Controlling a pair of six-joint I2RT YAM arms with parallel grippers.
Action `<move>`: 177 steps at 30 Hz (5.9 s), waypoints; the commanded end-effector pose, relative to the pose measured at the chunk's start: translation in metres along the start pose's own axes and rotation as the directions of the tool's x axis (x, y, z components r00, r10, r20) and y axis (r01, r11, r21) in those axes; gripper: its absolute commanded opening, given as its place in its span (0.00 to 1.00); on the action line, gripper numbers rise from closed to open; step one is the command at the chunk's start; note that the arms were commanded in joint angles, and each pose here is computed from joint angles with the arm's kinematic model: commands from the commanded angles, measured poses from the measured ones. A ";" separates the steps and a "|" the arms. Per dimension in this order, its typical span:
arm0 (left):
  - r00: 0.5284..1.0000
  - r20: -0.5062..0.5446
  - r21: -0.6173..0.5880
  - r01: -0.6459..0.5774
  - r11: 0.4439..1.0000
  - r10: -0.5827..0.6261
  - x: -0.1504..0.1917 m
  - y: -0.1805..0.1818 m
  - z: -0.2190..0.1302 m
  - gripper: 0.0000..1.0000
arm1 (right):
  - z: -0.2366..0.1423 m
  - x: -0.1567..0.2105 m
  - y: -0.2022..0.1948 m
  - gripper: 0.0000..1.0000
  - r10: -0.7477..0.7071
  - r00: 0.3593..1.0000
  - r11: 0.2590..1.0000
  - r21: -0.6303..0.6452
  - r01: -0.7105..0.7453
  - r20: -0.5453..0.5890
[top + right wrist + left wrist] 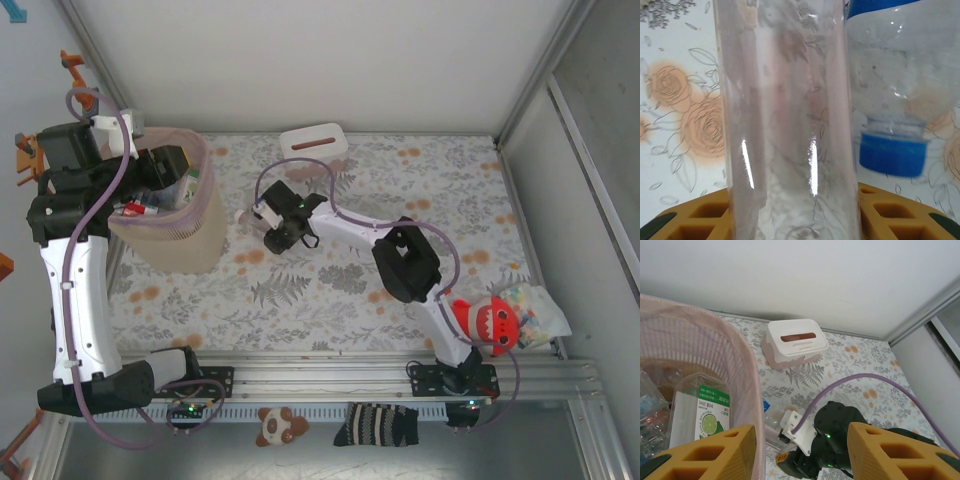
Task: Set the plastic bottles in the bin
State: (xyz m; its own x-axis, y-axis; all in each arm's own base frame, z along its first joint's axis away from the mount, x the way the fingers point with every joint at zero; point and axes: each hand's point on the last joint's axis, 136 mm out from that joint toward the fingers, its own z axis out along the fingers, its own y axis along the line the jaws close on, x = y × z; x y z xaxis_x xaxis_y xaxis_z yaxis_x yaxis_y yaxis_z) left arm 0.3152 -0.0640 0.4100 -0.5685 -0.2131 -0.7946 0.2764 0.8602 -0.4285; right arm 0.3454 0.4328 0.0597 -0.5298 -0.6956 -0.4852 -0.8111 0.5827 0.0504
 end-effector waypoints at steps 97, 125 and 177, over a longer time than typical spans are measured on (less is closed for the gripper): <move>0.908 0.390 0.099 0.127 0.987 -0.156 -0.074 0.069 0.008 0.57 | -0.396 -0.038 0.005 0.79 0.014 0.697 0.987 0.102 -0.125 0.717; 0.937 0.306 0.220 0.101 0.970 -0.166 -0.028 0.124 0.105 0.75 | -0.390 -0.044 0.005 0.79 0.003 0.707 0.988 0.108 -0.111 0.707; 0.965 0.259 -0.282 0.039 0.959 0.037 -0.047 0.130 -0.004 0.97 | -0.398 -0.042 0.008 0.79 0.005 0.697 0.990 0.095 -0.104 0.717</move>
State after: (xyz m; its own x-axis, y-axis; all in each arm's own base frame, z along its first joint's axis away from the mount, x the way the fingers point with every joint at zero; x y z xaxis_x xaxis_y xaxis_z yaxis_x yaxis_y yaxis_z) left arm 0.3884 0.0591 0.3722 -0.3754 -0.3399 -0.8623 0.0231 0.9266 -0.3753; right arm 0.2694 0.3025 0.4086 -0.2240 -0.2096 -0.9518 -0.7146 0.6994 0.0142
